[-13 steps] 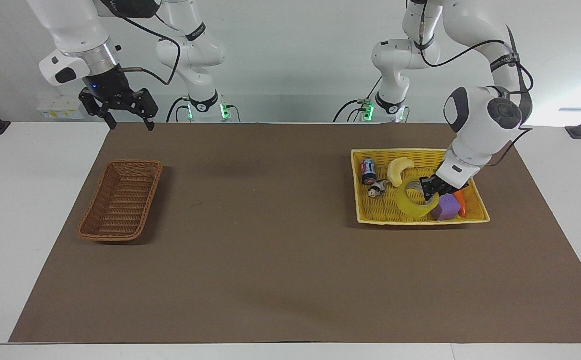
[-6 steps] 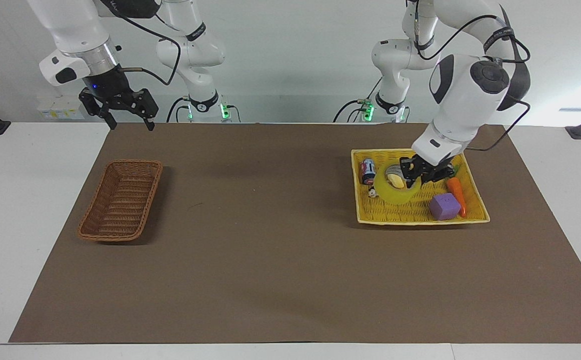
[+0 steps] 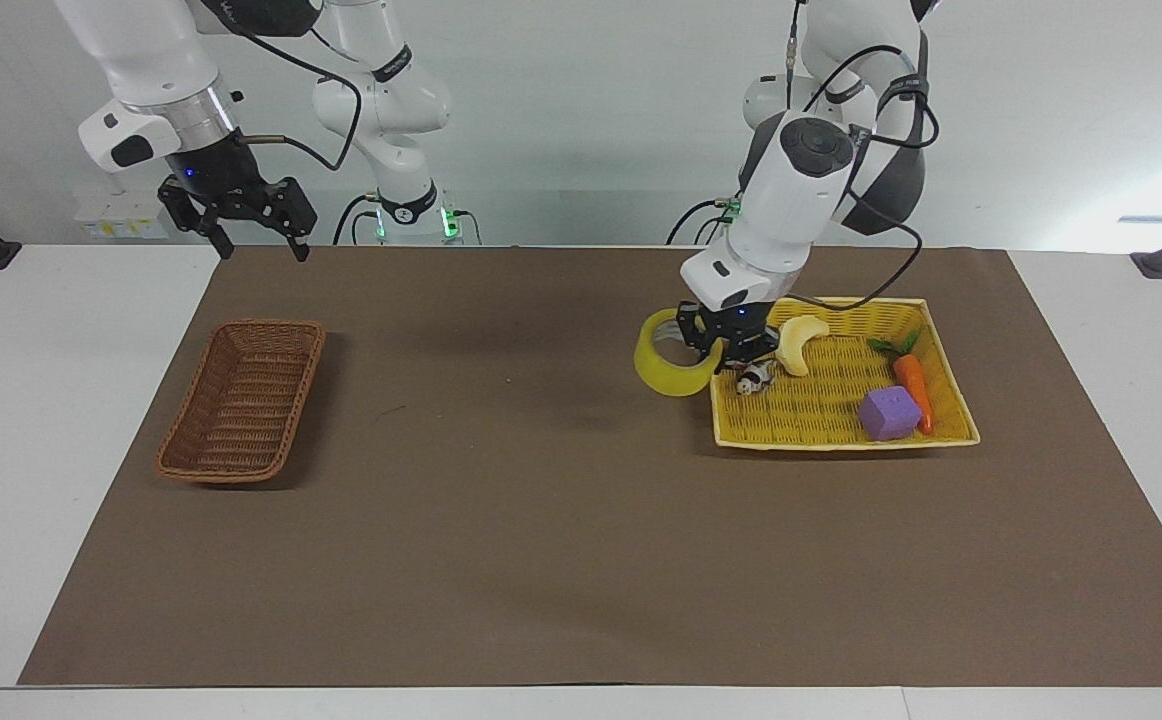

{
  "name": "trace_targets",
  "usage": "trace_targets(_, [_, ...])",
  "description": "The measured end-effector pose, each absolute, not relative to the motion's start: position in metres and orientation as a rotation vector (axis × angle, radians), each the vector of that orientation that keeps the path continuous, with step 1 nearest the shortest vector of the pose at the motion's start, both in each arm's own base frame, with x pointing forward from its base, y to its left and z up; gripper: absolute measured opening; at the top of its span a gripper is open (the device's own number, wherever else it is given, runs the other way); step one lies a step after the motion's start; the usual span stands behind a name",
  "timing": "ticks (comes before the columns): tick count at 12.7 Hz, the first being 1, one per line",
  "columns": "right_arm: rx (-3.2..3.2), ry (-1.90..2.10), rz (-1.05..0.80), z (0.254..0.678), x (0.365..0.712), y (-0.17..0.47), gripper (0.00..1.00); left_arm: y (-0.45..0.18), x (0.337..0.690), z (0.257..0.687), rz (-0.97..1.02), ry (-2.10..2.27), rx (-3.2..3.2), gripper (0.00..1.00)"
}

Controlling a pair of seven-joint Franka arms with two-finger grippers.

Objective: Move tape to another basket
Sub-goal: 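Grasp the tape roll with the left gripper and carry it toward the right gripper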

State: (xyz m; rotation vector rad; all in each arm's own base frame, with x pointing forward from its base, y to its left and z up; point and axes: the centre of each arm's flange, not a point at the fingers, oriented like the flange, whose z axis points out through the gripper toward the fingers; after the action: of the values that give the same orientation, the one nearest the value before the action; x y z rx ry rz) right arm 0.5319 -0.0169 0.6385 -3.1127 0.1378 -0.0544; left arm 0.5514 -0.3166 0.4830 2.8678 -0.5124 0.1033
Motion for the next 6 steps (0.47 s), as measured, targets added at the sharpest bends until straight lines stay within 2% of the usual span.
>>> trace_targets(6, [-3.112,0.132,-0.052,0.638,0.532,-0.015,1.00,-0.406,0.504,0.503,0.120,-0.545,2.779,0.22])
